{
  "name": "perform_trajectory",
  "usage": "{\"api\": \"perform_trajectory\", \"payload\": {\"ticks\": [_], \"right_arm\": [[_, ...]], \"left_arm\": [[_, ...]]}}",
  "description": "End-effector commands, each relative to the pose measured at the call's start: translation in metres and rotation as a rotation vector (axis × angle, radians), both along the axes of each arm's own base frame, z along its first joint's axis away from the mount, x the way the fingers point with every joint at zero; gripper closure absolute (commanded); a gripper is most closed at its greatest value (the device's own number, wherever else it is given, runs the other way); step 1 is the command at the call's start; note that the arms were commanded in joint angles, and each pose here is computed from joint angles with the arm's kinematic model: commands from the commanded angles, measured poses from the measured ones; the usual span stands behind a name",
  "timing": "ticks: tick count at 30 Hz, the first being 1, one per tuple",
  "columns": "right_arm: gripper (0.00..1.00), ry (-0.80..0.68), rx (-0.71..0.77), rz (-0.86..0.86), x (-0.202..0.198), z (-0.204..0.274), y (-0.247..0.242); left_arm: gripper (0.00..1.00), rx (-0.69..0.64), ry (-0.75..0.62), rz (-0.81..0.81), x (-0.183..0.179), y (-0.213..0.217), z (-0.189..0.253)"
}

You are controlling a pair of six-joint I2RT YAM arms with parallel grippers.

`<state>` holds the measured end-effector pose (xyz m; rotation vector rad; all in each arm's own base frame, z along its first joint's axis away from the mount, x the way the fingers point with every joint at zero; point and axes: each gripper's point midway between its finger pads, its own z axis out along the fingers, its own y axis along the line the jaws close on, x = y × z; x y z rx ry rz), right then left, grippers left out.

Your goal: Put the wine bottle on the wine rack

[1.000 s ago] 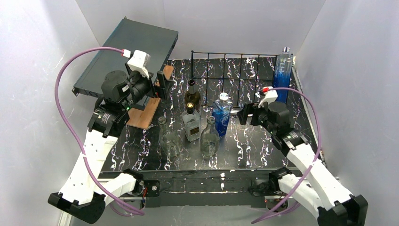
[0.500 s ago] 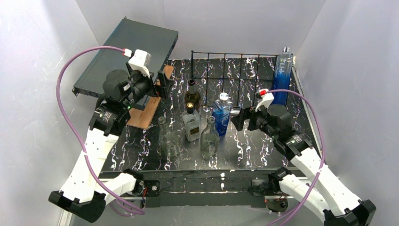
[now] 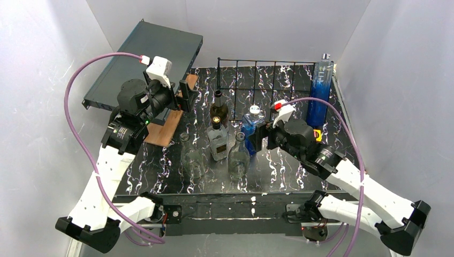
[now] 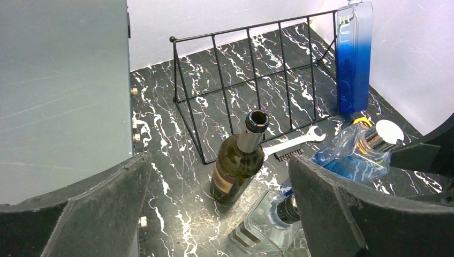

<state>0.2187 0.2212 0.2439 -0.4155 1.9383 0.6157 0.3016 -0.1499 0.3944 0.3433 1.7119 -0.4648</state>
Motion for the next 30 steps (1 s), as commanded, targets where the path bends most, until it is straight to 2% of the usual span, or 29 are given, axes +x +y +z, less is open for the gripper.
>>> {"api": "perform_trajectory", "payload": {"ticks": [1,5,15,22,30], "right_arm": [[0.02,-0.097,-0.002,-0.073,0.014,0.029,0.003],[0.02,-0.119,-0.035,-0.122,0.022,0.031,-0.001],[0.02,-0.141,0.025,-0.093,0.027,0.028,0.017],[0.02,-0.153,-0.009,-0.109,0.036,0.011,0.022],[0.09,-0.152,-0.029,-0.110,0.041,-0.009,0.028]], "left_arm": [[0.01,-0.005,-0.026,0.009,0.001,0.001,0.004],[0.01,0.000,-0.025,0.014,0.002,0.002,0.003],[0.01,0.001,-0.022,0.011,0.002,0.001,0.002],[0.01,0.002,-0.022,0.015,0.002,0.002,0.002],[0.01,0.005,-0.022,0.018,0.002,0.003,0.003]]}}
